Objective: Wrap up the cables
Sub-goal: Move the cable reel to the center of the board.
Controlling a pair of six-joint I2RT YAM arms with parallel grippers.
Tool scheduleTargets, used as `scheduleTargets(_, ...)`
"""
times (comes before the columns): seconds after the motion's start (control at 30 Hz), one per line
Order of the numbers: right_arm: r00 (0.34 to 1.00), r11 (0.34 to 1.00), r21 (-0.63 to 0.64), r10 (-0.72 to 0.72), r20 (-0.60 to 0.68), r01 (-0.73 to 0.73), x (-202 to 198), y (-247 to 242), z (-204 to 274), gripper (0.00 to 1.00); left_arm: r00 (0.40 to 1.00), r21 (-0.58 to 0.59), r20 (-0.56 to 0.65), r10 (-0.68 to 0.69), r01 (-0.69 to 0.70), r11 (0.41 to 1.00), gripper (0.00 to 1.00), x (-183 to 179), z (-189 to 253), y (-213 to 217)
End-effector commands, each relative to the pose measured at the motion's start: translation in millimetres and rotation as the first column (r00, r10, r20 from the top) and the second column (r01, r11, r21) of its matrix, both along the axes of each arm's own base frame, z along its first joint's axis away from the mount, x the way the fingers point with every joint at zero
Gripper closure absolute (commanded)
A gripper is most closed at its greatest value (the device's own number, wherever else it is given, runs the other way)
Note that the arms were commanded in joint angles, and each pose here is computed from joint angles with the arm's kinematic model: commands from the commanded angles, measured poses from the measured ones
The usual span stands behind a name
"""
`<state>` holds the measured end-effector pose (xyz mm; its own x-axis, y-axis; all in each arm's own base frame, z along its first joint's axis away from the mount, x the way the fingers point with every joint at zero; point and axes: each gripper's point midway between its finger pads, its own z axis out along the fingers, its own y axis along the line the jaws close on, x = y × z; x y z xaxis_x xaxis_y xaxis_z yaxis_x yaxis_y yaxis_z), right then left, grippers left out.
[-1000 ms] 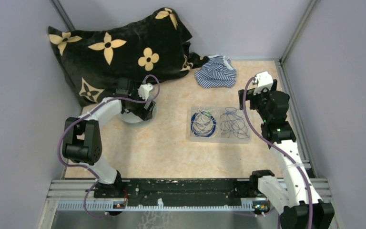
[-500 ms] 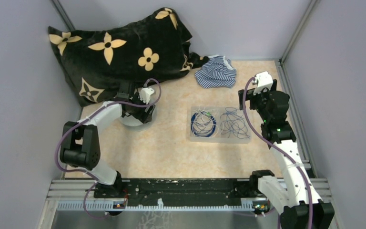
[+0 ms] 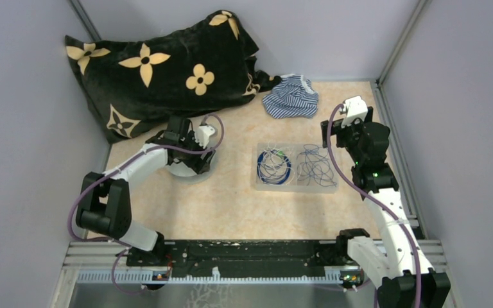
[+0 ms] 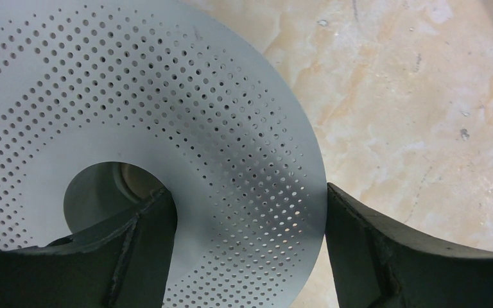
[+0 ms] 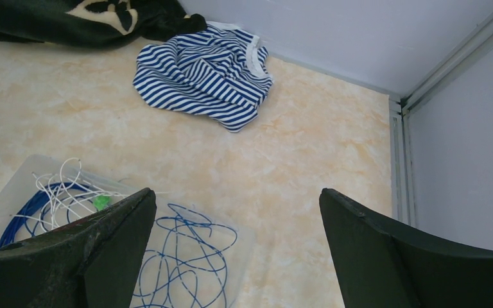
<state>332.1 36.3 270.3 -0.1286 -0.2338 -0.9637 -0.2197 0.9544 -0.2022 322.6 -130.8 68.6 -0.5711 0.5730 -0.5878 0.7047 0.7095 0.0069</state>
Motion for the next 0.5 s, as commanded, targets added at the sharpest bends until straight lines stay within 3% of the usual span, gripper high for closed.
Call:
scheduleTargets(0.0,0.999,1.000,-0.001,0.011,0.048,-0.011,3,1,12,0.01,0.996,-0.004,0.071,-0.048,0.048,0.999,0.32,-3,19,-13)
scheduleTargets(0.47,0.999,1.000,0.000,0.015,0.050,-0.015,2,1,13,0.01,0.968,0.054,0.053,-0.246,0.243,0.969,0.34,-46,6,-48)
